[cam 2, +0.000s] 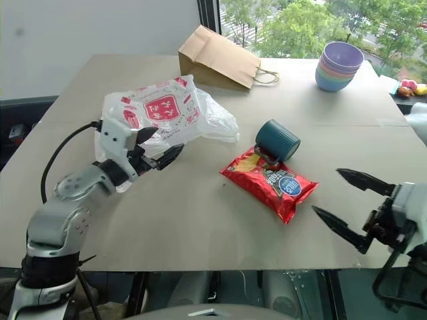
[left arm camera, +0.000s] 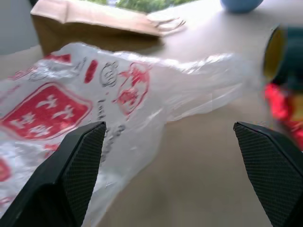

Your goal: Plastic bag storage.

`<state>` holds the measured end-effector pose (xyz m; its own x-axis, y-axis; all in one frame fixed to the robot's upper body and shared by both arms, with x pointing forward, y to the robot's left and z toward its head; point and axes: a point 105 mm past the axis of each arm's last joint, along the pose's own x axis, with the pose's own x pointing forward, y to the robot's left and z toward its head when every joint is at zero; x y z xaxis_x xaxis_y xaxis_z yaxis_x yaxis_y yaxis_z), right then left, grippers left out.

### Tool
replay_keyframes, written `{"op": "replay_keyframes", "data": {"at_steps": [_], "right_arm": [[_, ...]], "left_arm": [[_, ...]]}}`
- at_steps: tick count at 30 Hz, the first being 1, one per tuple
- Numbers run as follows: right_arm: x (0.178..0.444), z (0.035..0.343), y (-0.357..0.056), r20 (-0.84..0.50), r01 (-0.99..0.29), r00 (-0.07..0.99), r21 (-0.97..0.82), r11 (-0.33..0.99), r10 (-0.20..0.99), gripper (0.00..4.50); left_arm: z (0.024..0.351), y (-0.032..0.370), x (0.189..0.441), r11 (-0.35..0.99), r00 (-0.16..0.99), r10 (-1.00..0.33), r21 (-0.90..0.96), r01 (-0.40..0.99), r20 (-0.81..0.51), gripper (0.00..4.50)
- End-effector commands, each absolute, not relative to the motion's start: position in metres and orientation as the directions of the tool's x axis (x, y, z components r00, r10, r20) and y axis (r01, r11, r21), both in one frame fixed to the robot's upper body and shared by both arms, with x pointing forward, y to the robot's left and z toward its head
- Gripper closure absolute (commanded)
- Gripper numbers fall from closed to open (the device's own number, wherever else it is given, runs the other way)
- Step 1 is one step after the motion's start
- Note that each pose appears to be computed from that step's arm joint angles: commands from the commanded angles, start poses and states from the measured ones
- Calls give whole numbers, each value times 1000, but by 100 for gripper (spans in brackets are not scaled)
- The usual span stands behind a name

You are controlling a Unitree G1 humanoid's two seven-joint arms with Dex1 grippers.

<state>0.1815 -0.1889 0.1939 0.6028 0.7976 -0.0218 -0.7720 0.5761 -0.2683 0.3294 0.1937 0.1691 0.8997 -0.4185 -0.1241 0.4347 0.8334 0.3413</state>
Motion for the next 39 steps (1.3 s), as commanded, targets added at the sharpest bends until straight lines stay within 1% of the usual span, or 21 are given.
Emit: {"op": "replay_keyframes", "data": {"at_steps": [1,3,7,12,13,14,16,17,18,19,21,22,23,25,27,29,31,34,36,38,39], "right_arm": [[176,203,-171,-14,-787,554,-335,518,832,0],[173,204,-163,-25,-789,543,-356,500,840,0],[171,205,-156,-42,-781,554,-374,501,832,0],[168,206,-150,-31,-767,571,-379,519,821,0],[168,206,-149,-29,-762,575,-381,523,817,0],[167,206,-149,-28,-760,579,-382,526,815,0],[165,205,-148,-37,-755,587,-387,530,809,0],[165,204,-149,-39,-750,593,-388,535,804,0],[165,203,-149,-41,-747,599,-389,539,800,0],[165,202,-149,-43,-745,602,-389,542,797,0],[168,196,-150,-66,-733,621,-402,549,781,0],[173,191,-150,-96,-724,640,-409,556,762,0],[178,185,-150,-133,-716,659,-411,564,740,0],[187,175,-151,-194,-699,687,-439,565,700,0],[195,168,-153,-234,-673,712,-495,549,662,0],[206,156,-150,-294,-656,725,-569,495,623,0],[214,146,-146,-334,-647,725,-628,431,602,0],[213,133,-138,-374,-658,703,-665,353,605,0],[214,130,-137,-385,-661,702,-665,347,600,0],[218,124,-139,-412,-641,709,-716,278,573,0],[221,120,-141,-425,-637,714,-724,265,556,0]], "left_arm": [[172,192,342,718,913,-388,579,386,-127,3],[166,187,355,626,914,-382,689,366,-138,3],[157,178,380,574,922,-362,745,339,-141,3],[137,180,403,615,924,-335,699,364,-186,3],[138,181,408,642,927,-331,678,358,-177,57],[140,183,411,660,931,-326,664,350,-166,86],[146,185,417,683,933,-327,646,341,-147,167],[148,186,419,689,934,-328,641,338,-140,225],[149,187,420,694,934,-331,635,338,-135,238],[149,188,422,700,934,-332,627,340,-136,265],[158,190,425,762,935,-340,554,336,-100,349],[170,189,426,803,930,-362,484,348,-68,382],[183,189,426,832,923,-383,419,363,-38,442],[205,186,425,859,907,-422,318,401,-2,442],[223,186,426,872,905,-426,280,402,25,442],[243,180,424,869,895,-445,256,422,37,442],[256,173,423,869,887,-460,224,442,34,442],[263,166,420,868,883,-468,194,457,13,442],[264,163,418,867,885,-467,199,458,-3,442],[267,161,417,870,890,-455,204,448,-18,442],[270,159,416,870,890,-456,200,450,-19,442]]}}
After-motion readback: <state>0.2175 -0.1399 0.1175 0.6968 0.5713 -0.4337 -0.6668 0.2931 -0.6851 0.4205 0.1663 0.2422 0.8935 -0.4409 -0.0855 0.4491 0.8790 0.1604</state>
